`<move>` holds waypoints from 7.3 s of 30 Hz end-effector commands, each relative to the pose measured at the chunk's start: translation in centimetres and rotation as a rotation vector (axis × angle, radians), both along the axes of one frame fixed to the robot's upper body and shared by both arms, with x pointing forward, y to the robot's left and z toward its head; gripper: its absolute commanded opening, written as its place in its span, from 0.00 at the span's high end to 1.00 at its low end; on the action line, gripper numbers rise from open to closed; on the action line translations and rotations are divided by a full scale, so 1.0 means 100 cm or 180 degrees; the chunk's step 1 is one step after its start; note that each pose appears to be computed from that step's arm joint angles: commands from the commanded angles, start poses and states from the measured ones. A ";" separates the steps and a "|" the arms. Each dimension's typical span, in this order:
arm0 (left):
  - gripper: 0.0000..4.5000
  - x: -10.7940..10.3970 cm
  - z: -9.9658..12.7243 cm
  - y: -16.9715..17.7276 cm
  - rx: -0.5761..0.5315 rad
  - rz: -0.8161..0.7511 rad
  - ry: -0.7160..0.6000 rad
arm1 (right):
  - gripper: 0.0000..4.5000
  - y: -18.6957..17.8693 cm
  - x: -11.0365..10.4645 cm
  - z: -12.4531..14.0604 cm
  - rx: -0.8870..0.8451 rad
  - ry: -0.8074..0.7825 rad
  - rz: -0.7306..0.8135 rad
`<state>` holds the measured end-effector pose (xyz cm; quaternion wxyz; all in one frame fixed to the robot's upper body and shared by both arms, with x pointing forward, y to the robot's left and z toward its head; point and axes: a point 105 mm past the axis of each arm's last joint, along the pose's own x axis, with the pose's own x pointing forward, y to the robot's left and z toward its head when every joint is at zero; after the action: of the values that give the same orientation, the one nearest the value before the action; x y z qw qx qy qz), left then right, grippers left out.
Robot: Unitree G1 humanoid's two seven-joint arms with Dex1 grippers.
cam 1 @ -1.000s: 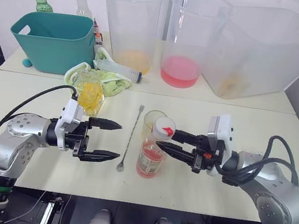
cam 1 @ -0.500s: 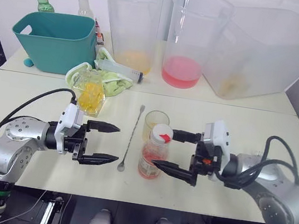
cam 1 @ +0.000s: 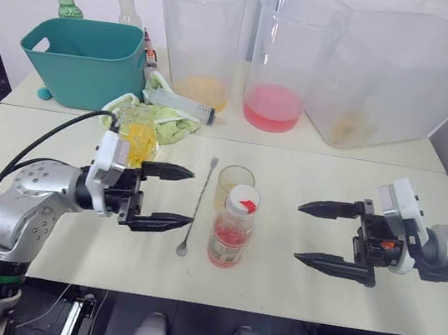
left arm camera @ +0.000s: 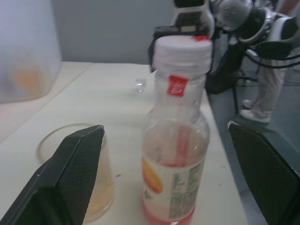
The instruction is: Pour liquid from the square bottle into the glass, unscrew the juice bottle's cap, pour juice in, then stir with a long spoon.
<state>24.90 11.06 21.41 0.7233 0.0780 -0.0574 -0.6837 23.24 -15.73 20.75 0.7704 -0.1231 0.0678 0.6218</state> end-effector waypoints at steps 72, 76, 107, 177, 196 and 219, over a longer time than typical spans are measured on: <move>0.66 0.003 -0.020 -0.065 0.0257 -0.0307 -0.0102 | 0.63 0.102 -0.010 0.042 0.0479 -0.0617 0.0246; 0.66 0.002 -0.019 -0.063 0.0268 -0.0309 -0.0091 | 0.63 0.098 -0.009 0.041 0.0245 -0.0663 0.0719; 0.66 -0.002 -0.016 -0.063 0.0305 -0.0374 -0.0041 | 0.01 0.088 -0.003 0.078 0.0653 -0.0933 0.0445; 0.66 -0.001 -0.014 -0.075 0.0162 -0.0401 0.0167 | 0.02 0.078 -0.005 0.066 0.0313 -0.0830 0.0260; 0.66 0.002 -0.017 -0.075 0.0190 -0.0332 0.0065 | 0.62 0.096 0.001 0.047 0.0304 -0.0572 0.0182; 0.66 -0.007 -0.032 -0.051 0.0186 0.0045 0.0044 | 0.39 0.102 0.026 0.063 -0.0588 -0.0647 0.2365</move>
<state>24.16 5.43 20.06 0.7221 0.0990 -0.0842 -0.6795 25.75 -4.35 25.81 0.4819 -0.2607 -0.0023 0.8366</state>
